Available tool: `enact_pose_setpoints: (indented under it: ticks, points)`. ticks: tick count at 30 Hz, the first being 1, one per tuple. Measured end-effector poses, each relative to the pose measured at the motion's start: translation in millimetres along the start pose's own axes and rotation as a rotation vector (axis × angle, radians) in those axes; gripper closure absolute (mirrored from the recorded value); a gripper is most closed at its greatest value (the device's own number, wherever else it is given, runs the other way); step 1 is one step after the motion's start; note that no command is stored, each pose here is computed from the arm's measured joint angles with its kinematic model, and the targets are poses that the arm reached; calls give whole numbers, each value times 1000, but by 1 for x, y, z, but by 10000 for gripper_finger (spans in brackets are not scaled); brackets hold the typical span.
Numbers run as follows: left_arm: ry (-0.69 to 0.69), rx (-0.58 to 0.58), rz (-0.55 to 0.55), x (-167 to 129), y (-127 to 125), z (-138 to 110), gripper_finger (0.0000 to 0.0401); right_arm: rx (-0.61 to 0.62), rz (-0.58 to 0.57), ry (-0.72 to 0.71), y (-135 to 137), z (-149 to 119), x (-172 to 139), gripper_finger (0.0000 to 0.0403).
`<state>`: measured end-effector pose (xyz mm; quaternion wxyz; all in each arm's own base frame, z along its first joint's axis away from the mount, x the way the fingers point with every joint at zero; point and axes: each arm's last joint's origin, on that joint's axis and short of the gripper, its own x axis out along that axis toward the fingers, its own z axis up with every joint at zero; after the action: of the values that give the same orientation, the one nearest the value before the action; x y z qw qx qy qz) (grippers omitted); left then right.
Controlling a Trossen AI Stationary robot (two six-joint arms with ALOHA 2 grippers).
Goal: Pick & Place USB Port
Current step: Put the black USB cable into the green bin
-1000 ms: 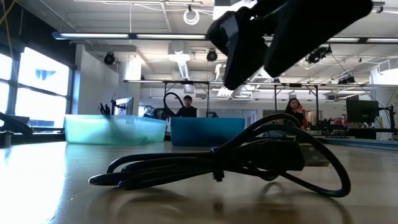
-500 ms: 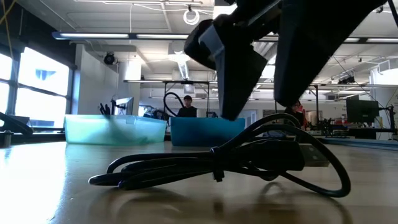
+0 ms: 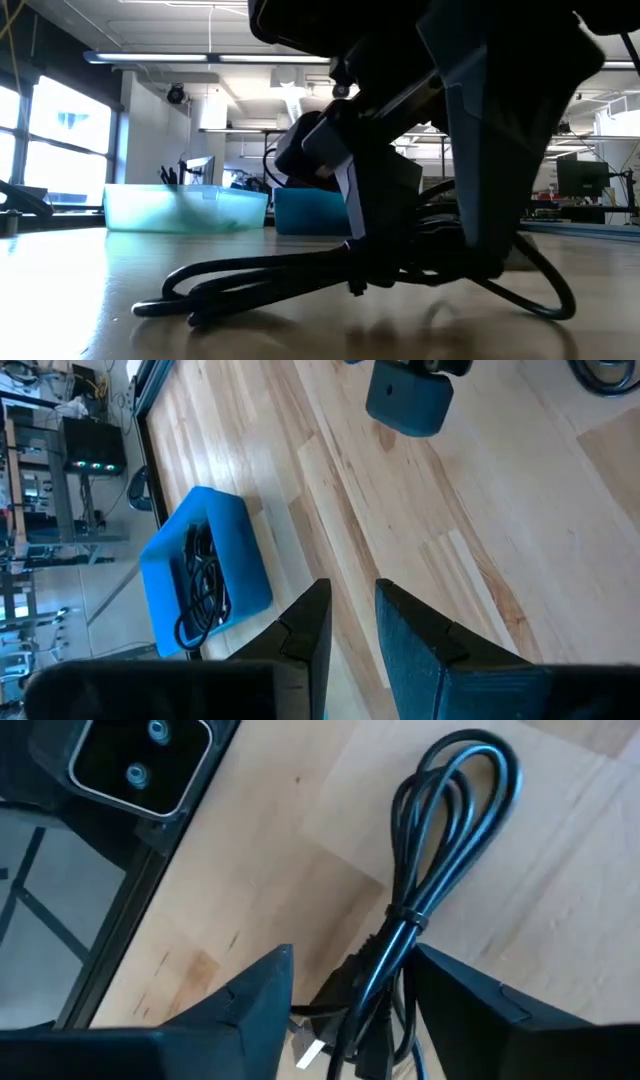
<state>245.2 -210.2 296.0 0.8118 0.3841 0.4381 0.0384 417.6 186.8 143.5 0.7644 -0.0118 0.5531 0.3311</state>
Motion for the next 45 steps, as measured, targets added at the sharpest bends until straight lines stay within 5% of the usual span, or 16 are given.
enact_pose_setpoints:
  ticks: [10,20,25,34,45]
  points:
    - [-1,0,1,0,0,0,323,-72,37,-7,-1,0,-4,385]
    - [-1,38,-3,0,0,0,323,-160,-321,-19,31,7,-49,394]
    - [-26,37,83,6,-4,0,321,-173,-476,-61,57,8,-76,394]
    - [-35,30,130,11,-8,-1,253,-209,-559,-90,79,7,-91,394]
    - [-223,17,42,8,-10,24,164,-207,-664,-94,60,10,-100,395]
